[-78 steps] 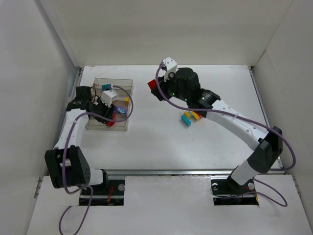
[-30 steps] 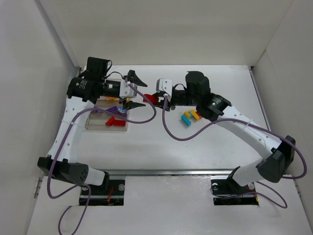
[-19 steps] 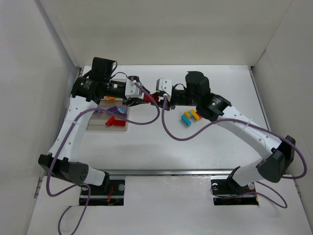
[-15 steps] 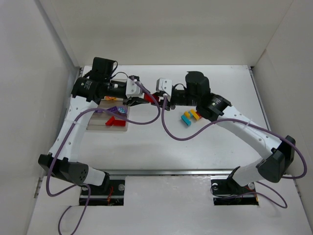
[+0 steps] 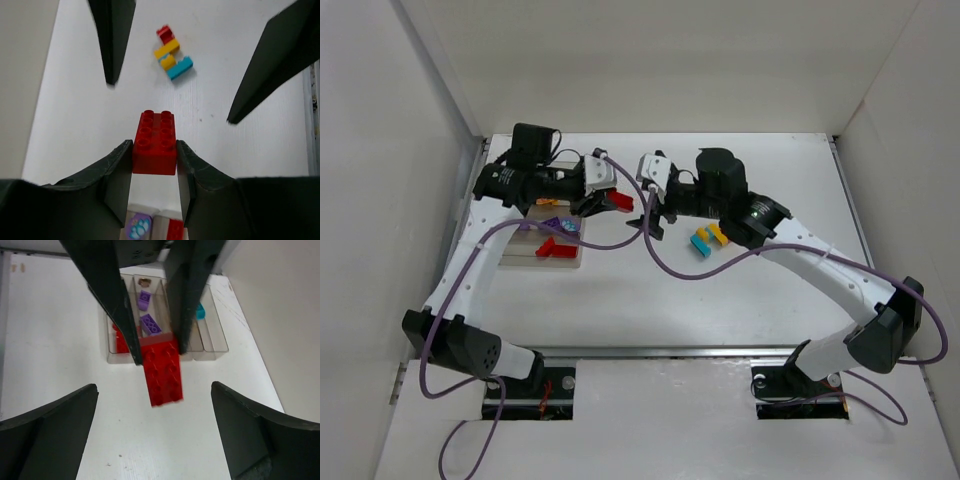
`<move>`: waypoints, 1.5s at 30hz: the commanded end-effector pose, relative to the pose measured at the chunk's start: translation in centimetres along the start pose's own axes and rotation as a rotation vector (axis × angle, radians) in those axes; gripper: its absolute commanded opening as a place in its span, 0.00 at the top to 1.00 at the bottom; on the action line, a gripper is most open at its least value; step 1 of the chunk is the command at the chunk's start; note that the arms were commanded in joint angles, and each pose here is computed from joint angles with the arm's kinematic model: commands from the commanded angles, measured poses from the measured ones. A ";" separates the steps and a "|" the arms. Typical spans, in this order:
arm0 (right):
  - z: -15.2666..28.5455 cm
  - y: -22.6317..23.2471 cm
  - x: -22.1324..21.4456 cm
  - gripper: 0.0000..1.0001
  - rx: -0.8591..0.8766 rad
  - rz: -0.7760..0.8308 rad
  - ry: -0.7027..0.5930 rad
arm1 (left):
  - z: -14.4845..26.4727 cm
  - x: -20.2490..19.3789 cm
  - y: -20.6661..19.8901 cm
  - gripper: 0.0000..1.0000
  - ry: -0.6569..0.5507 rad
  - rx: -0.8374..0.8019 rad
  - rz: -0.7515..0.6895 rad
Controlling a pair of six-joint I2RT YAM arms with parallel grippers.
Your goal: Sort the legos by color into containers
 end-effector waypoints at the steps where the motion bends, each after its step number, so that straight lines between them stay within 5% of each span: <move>1: 1.0 -1.4 1.6 0.00 -0.162 -0.038 0.009 | 2.0 -2.7 0.9 1.00 0.075 0.150 0.129; 10: 1.2 -0.6 -0.1 0.00 -0.198 -0.063 0.070 | 7.7 -16.3 -0.5 1.00 0.281 0.383 0.473; 20: 0.5 -0.3 -0.6 0.00 -0.168 -0.070 0.074 | 10.1 -20.5 0.4 1.00 0.273 0.531 0.555; 27: 1.0 -0.1 -0.8 0.00 -0.185 -0.070 0.085 | 10.9 -23.4 1.1 1.00 0.378 0.564 0.566; 42: 1.9 -1.5 -1.0 0.00 -0.434 -0.217 0.193 | 11.4 -23.7 2.0 0.32 0.401 0.550 0.557; 45: 2.7 -2.2 -2.3 0.00 -0.500 -0.290 0.237 | 11.6 -22.6 2.2 0.30 0.361 0.561 0.546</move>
Point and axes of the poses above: each gripper's point midway between its finger pads, its own z axis back along the fingers, its own y axis along the line the jaws close on, x = y × z, the point moved 10 cm from there along z, back along the fingers, and after that the axes turned 11 degrees about z, right-handed, at the moved point
